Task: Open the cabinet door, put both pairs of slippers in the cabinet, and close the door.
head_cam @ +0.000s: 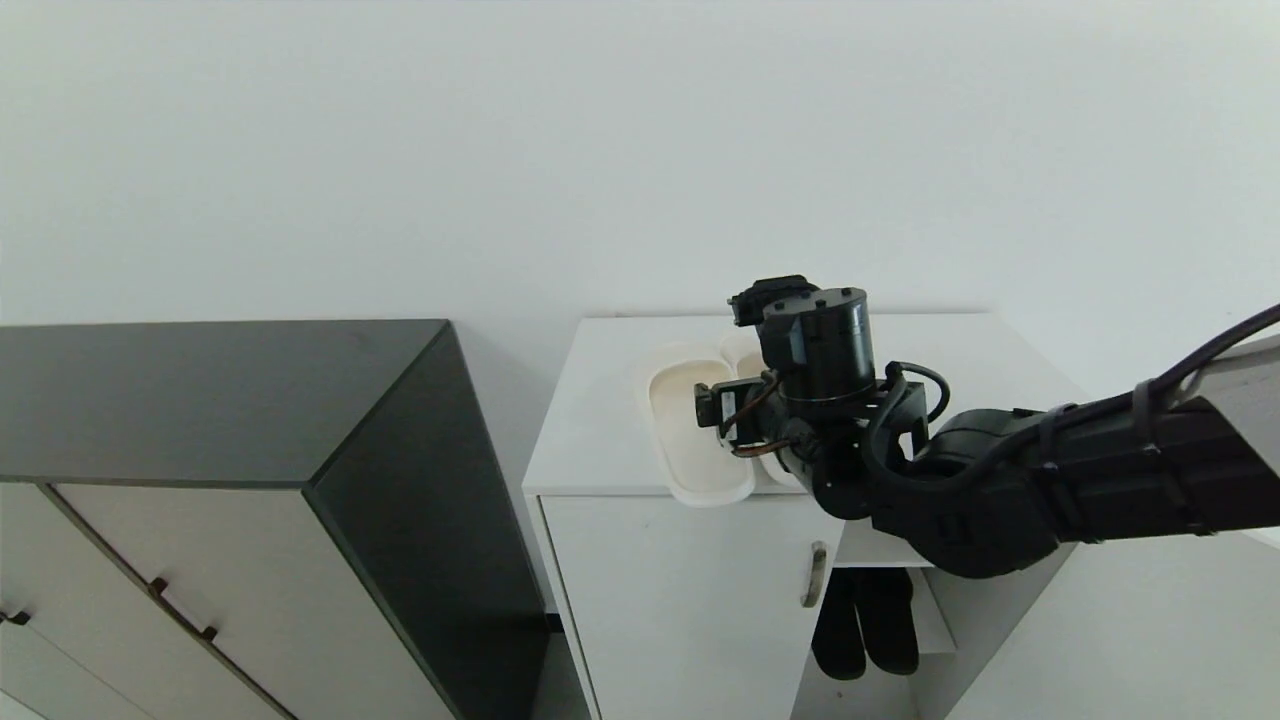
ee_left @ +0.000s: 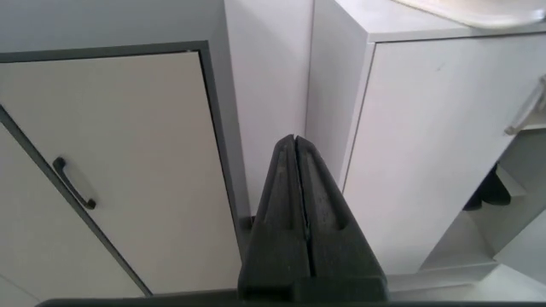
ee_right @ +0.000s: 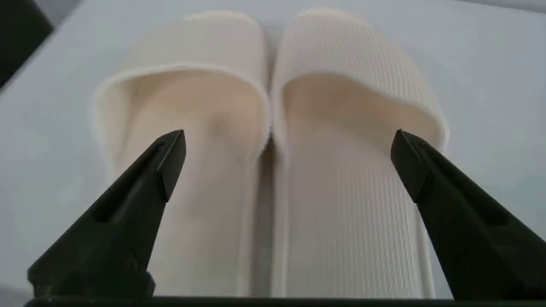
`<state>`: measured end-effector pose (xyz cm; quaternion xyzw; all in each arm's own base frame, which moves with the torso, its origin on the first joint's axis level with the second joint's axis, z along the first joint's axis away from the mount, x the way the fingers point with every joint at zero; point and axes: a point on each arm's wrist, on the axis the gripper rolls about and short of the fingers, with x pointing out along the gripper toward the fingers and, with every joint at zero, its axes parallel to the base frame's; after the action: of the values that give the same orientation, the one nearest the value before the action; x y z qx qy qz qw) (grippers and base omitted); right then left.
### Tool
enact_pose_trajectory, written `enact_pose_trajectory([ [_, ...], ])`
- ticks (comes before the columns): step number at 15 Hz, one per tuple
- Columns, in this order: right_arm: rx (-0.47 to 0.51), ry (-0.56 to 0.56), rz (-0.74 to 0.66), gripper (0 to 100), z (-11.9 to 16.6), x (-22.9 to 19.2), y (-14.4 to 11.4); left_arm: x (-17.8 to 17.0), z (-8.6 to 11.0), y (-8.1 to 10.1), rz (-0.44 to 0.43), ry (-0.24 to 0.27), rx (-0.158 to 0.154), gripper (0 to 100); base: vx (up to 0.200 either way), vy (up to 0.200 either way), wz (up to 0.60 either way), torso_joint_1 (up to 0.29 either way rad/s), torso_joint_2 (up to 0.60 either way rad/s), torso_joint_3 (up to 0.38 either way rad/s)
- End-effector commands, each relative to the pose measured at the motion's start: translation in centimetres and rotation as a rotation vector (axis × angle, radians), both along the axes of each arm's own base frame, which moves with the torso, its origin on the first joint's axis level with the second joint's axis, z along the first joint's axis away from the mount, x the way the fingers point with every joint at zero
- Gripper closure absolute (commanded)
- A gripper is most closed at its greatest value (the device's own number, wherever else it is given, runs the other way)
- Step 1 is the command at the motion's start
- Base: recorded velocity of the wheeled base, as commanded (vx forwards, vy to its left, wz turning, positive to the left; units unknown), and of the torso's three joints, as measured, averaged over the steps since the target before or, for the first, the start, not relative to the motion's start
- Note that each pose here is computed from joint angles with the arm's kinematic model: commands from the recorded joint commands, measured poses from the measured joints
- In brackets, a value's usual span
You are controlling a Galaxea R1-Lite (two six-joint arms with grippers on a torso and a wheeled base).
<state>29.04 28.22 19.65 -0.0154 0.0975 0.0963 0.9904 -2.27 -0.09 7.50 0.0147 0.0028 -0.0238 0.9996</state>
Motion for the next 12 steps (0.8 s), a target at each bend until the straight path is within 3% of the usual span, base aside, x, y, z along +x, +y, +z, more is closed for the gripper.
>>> enact_pose_trajectory([
  [1,-0.014,0.013,0.006,0,-1.4,0.5,0.7,0.0,0.0,0.0,0.000,0.000,0.001,100,0.000,0.000,0.00,0.000,0.00,0.000],
  [12,0.035,-0.013,0.026,0,-2.7,5.8,1.8,0.0,0.0,0.0,0.000,0.000,0.000,100,0.000,0.000,0.00,0.000,0.00,0.000],
])
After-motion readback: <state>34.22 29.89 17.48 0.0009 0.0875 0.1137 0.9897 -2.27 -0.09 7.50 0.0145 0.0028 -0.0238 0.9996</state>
